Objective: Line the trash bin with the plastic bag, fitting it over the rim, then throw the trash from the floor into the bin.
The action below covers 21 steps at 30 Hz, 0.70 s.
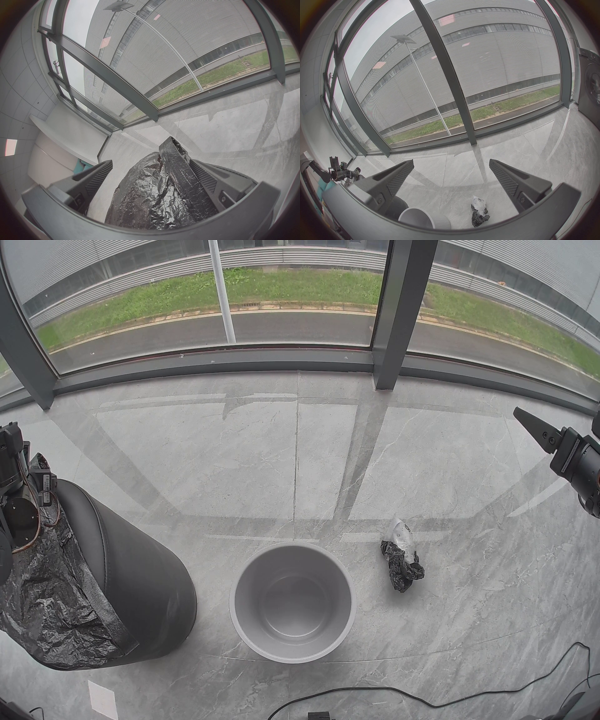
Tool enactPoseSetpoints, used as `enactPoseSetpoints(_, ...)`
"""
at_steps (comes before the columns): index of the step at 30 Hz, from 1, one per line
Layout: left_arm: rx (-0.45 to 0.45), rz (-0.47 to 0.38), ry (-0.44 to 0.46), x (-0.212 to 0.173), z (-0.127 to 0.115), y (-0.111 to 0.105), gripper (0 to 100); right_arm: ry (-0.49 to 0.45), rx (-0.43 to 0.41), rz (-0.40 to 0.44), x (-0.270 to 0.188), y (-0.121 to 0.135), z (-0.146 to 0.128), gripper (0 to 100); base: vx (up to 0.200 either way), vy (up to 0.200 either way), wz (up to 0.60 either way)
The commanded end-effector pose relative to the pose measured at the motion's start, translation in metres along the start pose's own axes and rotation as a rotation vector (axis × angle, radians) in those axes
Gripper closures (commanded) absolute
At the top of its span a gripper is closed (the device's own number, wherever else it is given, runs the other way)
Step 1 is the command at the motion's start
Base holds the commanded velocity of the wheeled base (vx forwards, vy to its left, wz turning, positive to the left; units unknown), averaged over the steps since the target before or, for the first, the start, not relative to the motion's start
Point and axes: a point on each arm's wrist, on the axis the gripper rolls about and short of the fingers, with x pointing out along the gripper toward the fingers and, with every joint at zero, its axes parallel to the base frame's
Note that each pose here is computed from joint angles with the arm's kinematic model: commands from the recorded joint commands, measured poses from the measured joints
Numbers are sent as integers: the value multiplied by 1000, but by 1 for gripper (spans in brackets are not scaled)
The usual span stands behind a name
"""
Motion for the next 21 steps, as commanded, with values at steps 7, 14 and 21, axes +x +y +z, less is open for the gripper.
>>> enactPoseSetpoints(7, -6, 35, 3, -3, 1, 5, 0, 2, 0, -1, 1, 0, 0, 0, 0, 0, 0)
enactPoseSetpoints(14, 4, 35, 11, -3, -1, 4, 0, 4, 2, -1, 1, 0, -1, 0, 0, 0, 0)
enactPoseSetpoints(21, 47, 26, 44, 3, -10, -5, 0, 5, 2, -2, 1, -1, -1, 0, 0, 0, 0)
